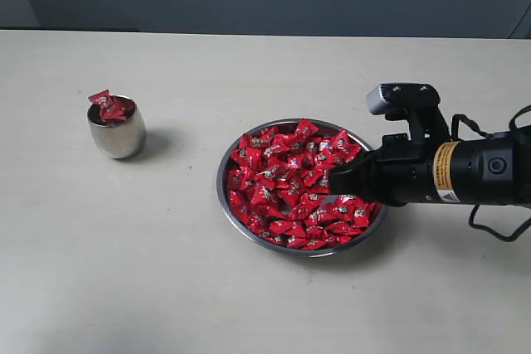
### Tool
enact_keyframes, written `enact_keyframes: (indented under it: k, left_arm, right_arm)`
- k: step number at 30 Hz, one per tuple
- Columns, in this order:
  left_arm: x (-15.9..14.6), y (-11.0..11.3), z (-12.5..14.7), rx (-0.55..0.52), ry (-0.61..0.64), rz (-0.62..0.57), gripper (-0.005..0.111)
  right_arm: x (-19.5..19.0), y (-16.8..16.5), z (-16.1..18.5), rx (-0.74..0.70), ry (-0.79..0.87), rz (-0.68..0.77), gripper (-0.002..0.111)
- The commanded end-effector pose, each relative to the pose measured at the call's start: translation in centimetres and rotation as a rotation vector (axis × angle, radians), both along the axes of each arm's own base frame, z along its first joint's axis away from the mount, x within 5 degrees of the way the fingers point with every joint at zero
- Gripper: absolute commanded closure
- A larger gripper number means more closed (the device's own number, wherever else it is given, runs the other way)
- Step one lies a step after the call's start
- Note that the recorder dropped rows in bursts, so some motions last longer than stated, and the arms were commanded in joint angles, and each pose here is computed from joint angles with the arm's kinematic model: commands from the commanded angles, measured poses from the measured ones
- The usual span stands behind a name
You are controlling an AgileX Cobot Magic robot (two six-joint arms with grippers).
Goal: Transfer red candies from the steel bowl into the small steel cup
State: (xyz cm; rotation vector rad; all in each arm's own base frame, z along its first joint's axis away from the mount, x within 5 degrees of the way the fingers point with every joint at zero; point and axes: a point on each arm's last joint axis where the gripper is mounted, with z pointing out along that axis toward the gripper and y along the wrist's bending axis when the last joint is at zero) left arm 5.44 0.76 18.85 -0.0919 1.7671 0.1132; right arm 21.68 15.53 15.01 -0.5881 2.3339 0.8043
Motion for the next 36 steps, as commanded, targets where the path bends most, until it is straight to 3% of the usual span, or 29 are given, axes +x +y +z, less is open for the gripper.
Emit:
enact_keyframes:
  k: [1, 5, 10, 36]
  left_arm:
    - [0.0, 0.0, -0.1, 0.0, 0.0, 0.001, 0.106]
    - [0.0, 0.0, -0.1, 0.0, 0.0, 0.001, 0.106]
    - [0.0, 0.0, -0.1, 0.0, 0.0, 0.001, 0.106]
    - [0.0, 0.0, -0.1, 0.0, 0.0, 0.001, 0.106]
  right_arm:
    - [0.6, 0.3, 0.0, 0.008, 0.016, -0.006, 0.109]
    - [0.9, 0.6, -0.3, 0.0, 0.052, 0.005, 0.108]
    - [1.1, 0.8, -1.0, 0.016, 0.112, -0.017, 0.073]
    - [1.1, 2.0, -4.0, 0.082, 0.334, -0.008, 0.073]
